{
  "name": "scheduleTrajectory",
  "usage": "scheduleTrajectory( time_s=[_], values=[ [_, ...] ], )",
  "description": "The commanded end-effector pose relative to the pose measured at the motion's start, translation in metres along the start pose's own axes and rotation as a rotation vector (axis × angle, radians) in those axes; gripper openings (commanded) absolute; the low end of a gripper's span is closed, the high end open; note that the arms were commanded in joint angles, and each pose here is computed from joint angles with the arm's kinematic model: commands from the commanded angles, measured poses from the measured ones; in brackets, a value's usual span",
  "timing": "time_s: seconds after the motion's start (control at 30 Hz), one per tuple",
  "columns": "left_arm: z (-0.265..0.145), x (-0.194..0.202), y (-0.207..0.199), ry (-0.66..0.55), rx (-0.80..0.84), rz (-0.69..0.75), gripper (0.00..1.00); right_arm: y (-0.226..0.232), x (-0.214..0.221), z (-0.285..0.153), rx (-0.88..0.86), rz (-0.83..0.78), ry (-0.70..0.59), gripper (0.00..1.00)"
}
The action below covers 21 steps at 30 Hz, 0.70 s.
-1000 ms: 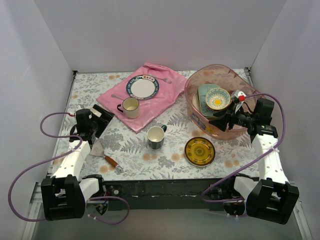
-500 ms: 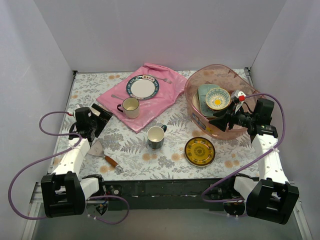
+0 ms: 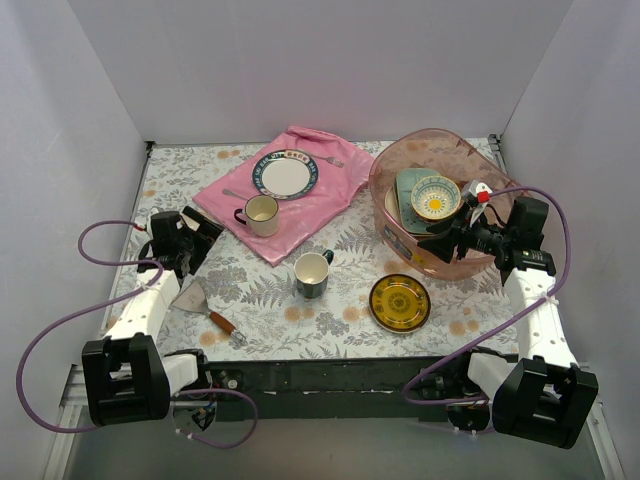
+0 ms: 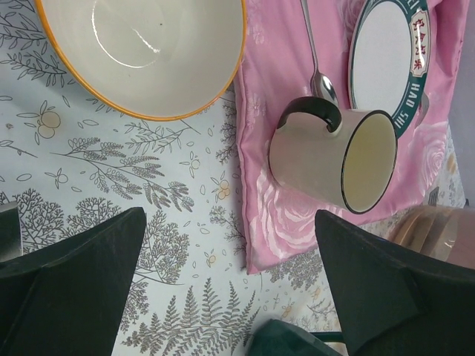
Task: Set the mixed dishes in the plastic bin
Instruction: Pick up the bowl from the center of the board.
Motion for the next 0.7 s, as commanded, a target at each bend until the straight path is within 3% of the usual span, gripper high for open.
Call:
scheduleTrajectory(
  time_s=[0.0,0.67],
  values=[
    [-0.003,-0.0157,-0.005,-0.044,-0.012,-0.008,0.98,-0.0012,-0.0078,-0.001,-0.003,-0.044,-0.015,0.6],
    [0.0059,-0.0242,0.0006,-0.041,-0.1,-0.018,0.98,-0.0019,-0.0074,-0.0009,-0.002,-0.043,-0.013,0.6]
  ],
)
Point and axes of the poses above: each gripper's point midway between its finger pads, its own z axis out along the fingers, its own y axis along the line the jaws close on, x = y × z, the point moved 6 cm from there along -z, back along the fingers, and after that the axes turned 11 degrees about z, right-handed, at the moved point
